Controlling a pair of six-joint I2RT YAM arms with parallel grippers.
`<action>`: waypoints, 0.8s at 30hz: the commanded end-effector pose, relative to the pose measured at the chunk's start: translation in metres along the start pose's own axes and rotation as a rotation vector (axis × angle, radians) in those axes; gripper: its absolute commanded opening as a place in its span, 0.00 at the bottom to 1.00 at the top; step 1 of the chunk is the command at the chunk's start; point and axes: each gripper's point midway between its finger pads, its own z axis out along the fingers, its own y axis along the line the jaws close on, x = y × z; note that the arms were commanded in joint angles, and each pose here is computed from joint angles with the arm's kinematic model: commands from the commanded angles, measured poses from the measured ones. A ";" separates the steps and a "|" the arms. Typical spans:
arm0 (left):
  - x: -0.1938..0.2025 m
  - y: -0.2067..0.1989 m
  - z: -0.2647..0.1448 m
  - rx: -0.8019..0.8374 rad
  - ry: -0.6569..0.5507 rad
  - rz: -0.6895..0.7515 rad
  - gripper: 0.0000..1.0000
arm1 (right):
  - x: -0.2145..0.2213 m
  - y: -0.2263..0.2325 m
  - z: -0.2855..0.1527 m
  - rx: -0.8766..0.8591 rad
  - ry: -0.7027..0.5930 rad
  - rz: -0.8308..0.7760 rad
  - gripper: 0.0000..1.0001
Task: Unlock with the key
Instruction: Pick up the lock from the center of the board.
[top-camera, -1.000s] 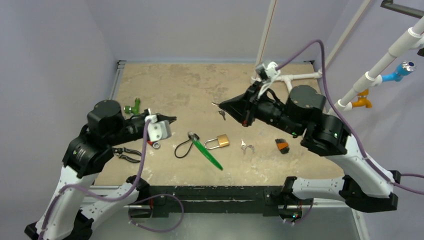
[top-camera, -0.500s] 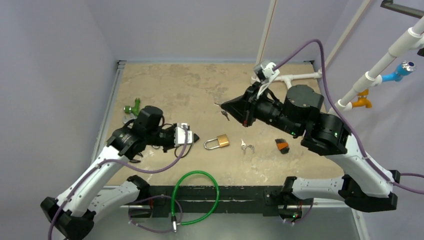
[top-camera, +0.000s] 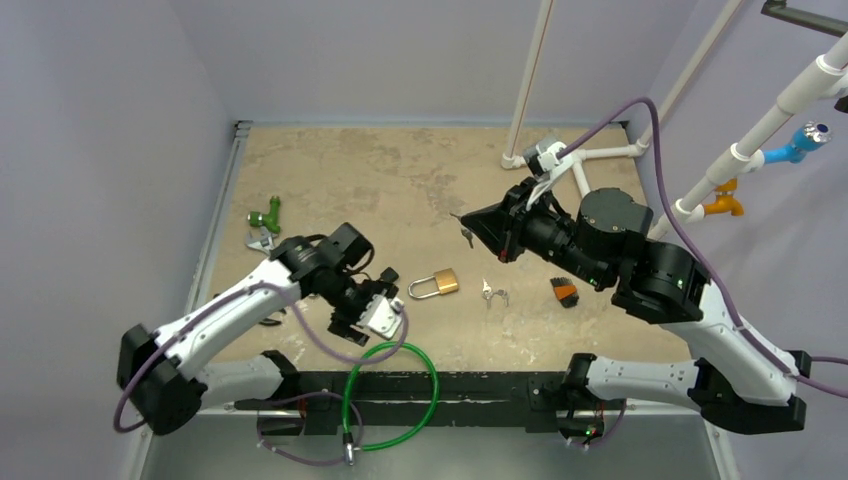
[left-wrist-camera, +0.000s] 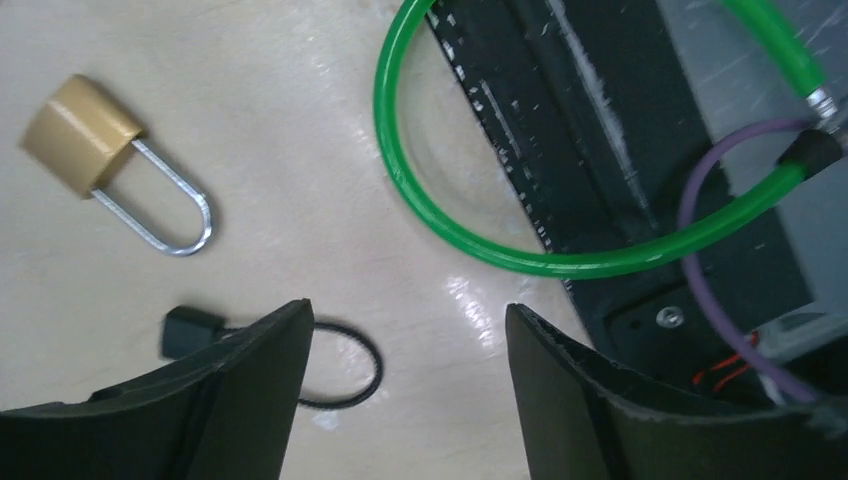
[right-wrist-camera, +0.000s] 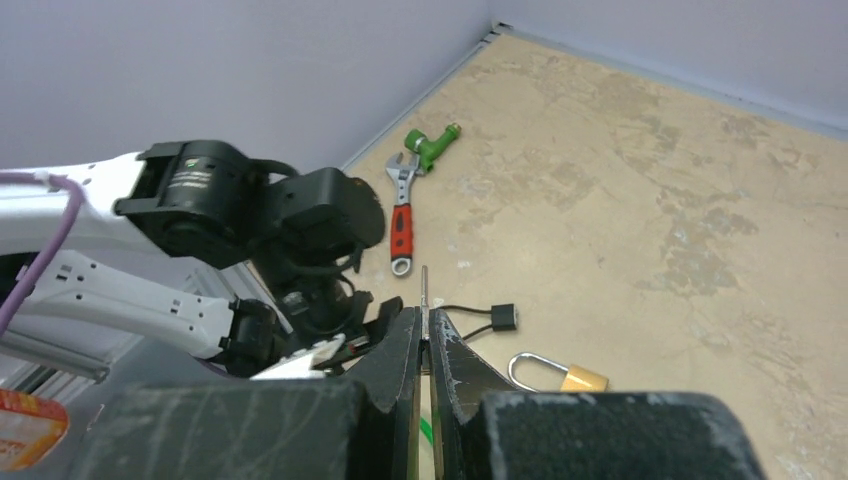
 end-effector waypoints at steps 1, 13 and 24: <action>-0.023 -0.009 0.013 0.204 -0.032 -0.295 0.79 | -0.011 -0.010 -0.015 0.037 -0.068 0.032 0.00; 0.040 -0.011 0.035 -0.041 0.113 0.417 0.91 | -0.015 -0.022 -0.025 0.092 -0.081 0.005 0.00; 0.027 -0.016 0.073 -0.069 -0.048 0.867 0.91 | -0.017 -0.022 -0.024 0.094 -0.079 0.007 0.00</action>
